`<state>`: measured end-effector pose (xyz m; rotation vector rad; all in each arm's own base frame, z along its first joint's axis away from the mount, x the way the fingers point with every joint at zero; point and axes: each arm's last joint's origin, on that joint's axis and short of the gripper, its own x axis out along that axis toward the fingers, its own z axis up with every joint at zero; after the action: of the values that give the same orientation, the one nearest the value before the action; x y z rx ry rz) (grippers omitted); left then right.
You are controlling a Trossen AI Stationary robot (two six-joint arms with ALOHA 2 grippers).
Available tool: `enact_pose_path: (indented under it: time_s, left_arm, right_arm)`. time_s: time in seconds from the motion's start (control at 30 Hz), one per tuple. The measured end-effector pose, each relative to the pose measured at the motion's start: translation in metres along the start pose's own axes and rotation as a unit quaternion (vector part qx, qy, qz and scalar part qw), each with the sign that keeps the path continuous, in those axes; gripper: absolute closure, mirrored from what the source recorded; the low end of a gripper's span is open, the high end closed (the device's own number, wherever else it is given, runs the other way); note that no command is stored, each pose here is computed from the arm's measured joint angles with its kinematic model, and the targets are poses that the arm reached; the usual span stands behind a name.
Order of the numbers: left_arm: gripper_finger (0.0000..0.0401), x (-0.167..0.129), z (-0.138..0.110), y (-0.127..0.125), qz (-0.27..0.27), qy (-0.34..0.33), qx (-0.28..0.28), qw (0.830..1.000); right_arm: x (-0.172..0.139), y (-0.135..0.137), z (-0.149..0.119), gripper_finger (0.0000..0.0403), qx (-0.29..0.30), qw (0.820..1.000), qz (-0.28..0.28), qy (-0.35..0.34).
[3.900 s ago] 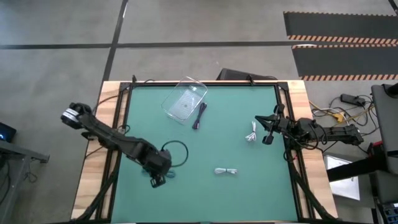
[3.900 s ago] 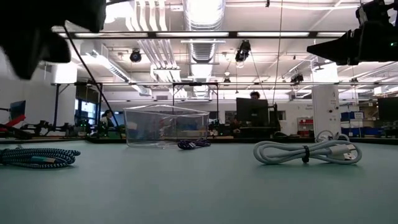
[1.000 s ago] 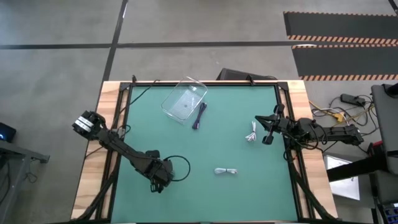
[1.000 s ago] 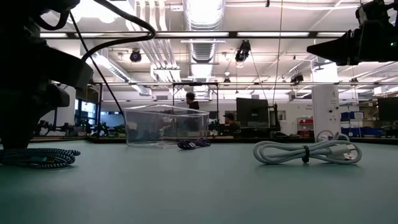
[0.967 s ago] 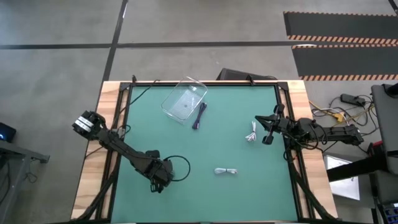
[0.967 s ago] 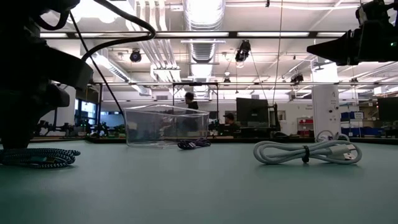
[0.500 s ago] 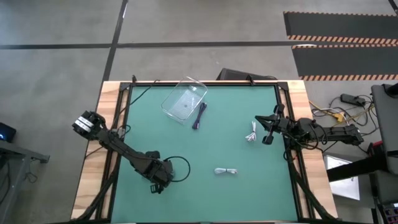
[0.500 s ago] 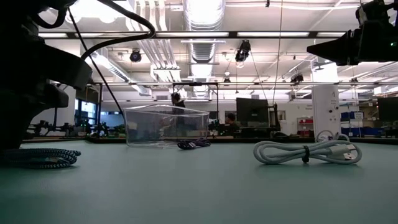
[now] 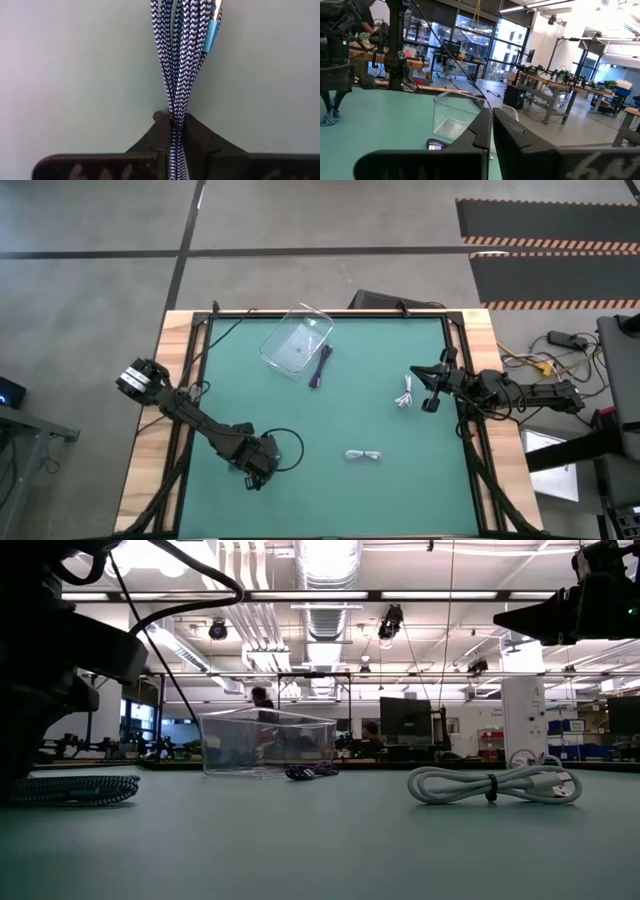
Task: Pick and place USB-C Cables
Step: Put the black/blue USB cable into the transparent bin
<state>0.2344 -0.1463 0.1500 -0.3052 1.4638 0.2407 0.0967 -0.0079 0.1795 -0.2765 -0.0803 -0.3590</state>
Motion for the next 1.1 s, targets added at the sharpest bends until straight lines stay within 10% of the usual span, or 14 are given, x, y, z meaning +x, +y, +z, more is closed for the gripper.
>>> enact_pose_path:
  time_s: [0.67, 1.1]
  left_arm:
    - [0.0389, -0.051, 0.037, 0.004, -0.111, 0.013, -0.206, 0.972]
    - [0.0389, -0.122, 0.068, -0.011, -0.207, -0.076, -0.215, 0.951]
  right_arm:
    - [0.000, 0.000, 0.000, 0.0394, -0.010, 1.000, -0.001, -0.001]
    - [0.000, 0.000, 0.000, 0.0394, -0.009, 1.000, -0.001, 0.000]
